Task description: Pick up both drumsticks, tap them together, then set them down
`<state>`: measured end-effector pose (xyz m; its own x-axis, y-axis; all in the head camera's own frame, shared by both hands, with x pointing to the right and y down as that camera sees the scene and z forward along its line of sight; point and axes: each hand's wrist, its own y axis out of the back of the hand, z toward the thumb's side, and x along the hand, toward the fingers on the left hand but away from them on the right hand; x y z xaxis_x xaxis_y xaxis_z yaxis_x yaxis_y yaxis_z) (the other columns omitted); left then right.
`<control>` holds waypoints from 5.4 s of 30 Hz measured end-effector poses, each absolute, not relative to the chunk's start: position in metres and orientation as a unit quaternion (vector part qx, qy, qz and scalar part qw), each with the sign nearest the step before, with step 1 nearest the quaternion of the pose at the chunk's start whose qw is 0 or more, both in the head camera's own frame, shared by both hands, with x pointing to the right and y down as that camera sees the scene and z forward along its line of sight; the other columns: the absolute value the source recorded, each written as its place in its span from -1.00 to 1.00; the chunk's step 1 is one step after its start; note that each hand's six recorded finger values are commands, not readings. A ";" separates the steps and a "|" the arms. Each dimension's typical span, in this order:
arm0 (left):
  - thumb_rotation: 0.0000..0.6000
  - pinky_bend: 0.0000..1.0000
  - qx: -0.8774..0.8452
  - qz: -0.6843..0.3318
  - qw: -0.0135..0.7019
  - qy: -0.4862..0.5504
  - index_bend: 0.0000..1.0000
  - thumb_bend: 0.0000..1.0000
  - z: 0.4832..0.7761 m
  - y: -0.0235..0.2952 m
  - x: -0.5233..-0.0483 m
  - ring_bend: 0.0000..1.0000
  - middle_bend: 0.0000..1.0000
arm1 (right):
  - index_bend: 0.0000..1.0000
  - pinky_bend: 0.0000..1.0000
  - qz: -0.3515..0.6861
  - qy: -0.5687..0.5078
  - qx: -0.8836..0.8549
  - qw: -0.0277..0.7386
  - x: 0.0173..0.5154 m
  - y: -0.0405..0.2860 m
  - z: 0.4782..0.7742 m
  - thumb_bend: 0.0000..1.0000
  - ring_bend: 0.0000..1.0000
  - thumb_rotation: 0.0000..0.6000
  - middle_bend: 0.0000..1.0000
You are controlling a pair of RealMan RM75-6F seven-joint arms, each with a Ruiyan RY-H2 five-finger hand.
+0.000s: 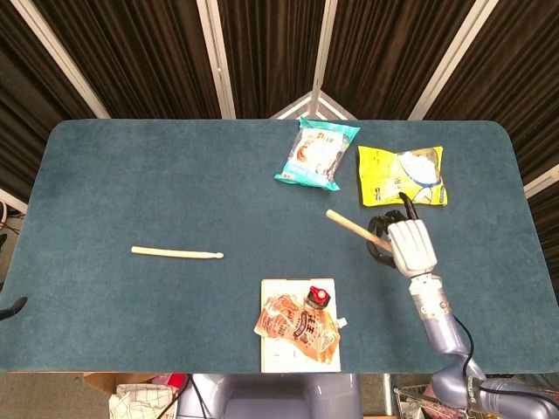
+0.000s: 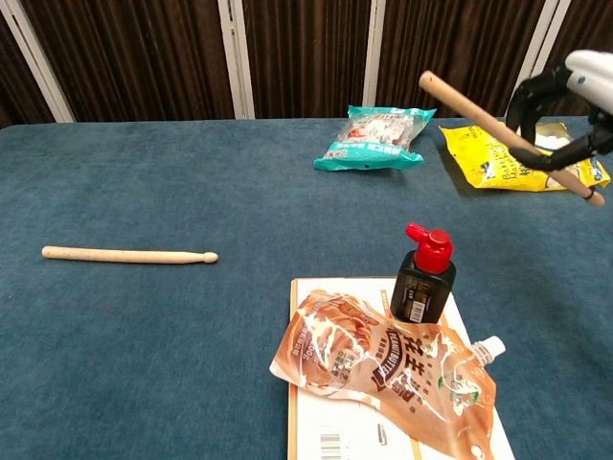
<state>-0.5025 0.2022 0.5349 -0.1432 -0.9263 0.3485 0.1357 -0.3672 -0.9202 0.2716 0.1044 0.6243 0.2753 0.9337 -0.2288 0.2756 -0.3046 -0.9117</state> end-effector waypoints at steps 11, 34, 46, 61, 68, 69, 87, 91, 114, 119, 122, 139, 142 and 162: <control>1.00 -1.00 -0.557 -0.658 0.394 0.319 -0.66 -0.52 0.580 0.142 -0.484 -1.00 -0.75 | 0.33 -1.00 0.333 -0.479 -0.695 0.420 0.245 0.058 0.550 -0.02 -0.24 1.00 0.35; 1.00 -1.00 -0.641 -0.638 0.323 0.280 -0.36 -0.47 0.711 0.099 -0.417 -1.00 -0.41 | 0.33 -1.00 0.341 -0.498 -0.684 0.410 0.235 0.041 0.527 0.00 -0.24 1.00 0.35; 1.00 -1.00 -0.676 -0.590 0.331 0.292 -0.27 -0.40 0.725 0.111 -0.369 -1.00 -0.25 | 0.33 -1.00 0.356 -0.504 -0.672 0.410 0.251 0.042 0.527 0.00 -0.24 1.00 0.35; 1.00 -1.00 -0.683 -0.581 0.343 0.280 -0.12 -0.39 0.737 0.122 -0.340 -0.95 -0.07 | 0.33 -1.00 0.366 -0.507 -0.662 0.413 0.268 0.042 0.529 0.00 -0.24 1.00 0.35; 1.00 -1.00 -0.678 -0.586 0.357 0.265 -0.04 -0.37 0.743 0.124 -0.334 -0.95 -0.06 | 0.33 -1.00 0.369 -0.509 -0.659 0.413 0.272 0.043 0.527 0.00 -0.24 1.00 0.35; 1.00 -1.00 -0.677 -0.586 0.358 0.264 -0.02 -0.36 0.744 0.125 -0.333 -0.95 -0.05 | 0.33 -1.00 0.369 -0.510 -0.659 0.412 0.273 0.043 0.527 0.00 -0.23 1.00 0.35; 1.00 -1.00 -0.658 -0.608 0.378 0.232 0.18 -0.33 0.750 0.130 -0.337 -0.89 0.09 | 0.33 -1.00 0.372 -0.508 -0.656 0.416 0.274 0.044 0.529 0.00 -0.22 1.00 0.35; 1.00 -1.00 -0.655 -0.610 0.380 0.233 0.18 -0.33 0.749 0.130 -0.338 -0.89 0.10 | 0.33 -1.00 0.373 -0.507 -0.656 0.416 0.274 0.045 0.530 0.00 -0.22 1.00 0.35; 1.00 -1.00 -0.609 -0.641 0.421 0.203 0.20 -0.31 0.742 0.129 -0.338 -0.86 0.20 | 0.33 -1.00 0.380 -0.505 -0.653 0.417 0.278 0.047 0.534 0.00 -0.22 1.00 0.35; 1.00 -1.00 -0.600 -0.648 0.425 0.199 0.21 -0.22 0.743 0.130 -0.340 -0.84 0.21 | 0.33 -1.00 0.381 -0.504 -0.653 0.418 0.279 0.047 0.534 0.00 -0.22 1.00 0.35; 1.00 -1.00 -0.597 -0.648 0.429 0.200 0.23 -0.20 0.743 0.129 -0.340 -0.83 0.23 | 0.33 -1.00 0.380 -0.505 -0.652 0.418 0.279 0.046 0.534 0.00 -0.22 1.00 0.35; 1.00 -1.00 -0.569 -0.650 0.462 0.201 0.28 -0.17 0.743 0.126 -0.345 -0.81 0.23 | 0.33 -1.00 0.382 -0.503 -0.651 0.420 0.280 0.046 0.535 0.00 -0.22 1.00 0.35; 1.00 -1.00 -0.567 -0.647 0.467 0.203 0.29 -0.15 0.741 0.124 -0.346 -0.81 0.23 | 0.33 -1.00 0.383 -0.502 -0.652 0.419 0.279 0.047 0.537 0.00 -0.22 1.00 0.35; 1.00 -1.00 -0.572 -0.571 0.518 0.280 0.30 -0.08 0.687 0.102 -0.341 -0.79 0.26 | 0.33 -1.00 0.385 -0.493 -0.653 0.426 0.271 0.046 0.540 0.00 -0.22 1.00 0.35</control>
<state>-0.3410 0.1020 0.6867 0.1917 -0.9117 0.3633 0.2707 -0.3067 -0.9125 0.2707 0.0460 0.5402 0.2177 0.9724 -0.0836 0.3149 -0.1511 -0.9370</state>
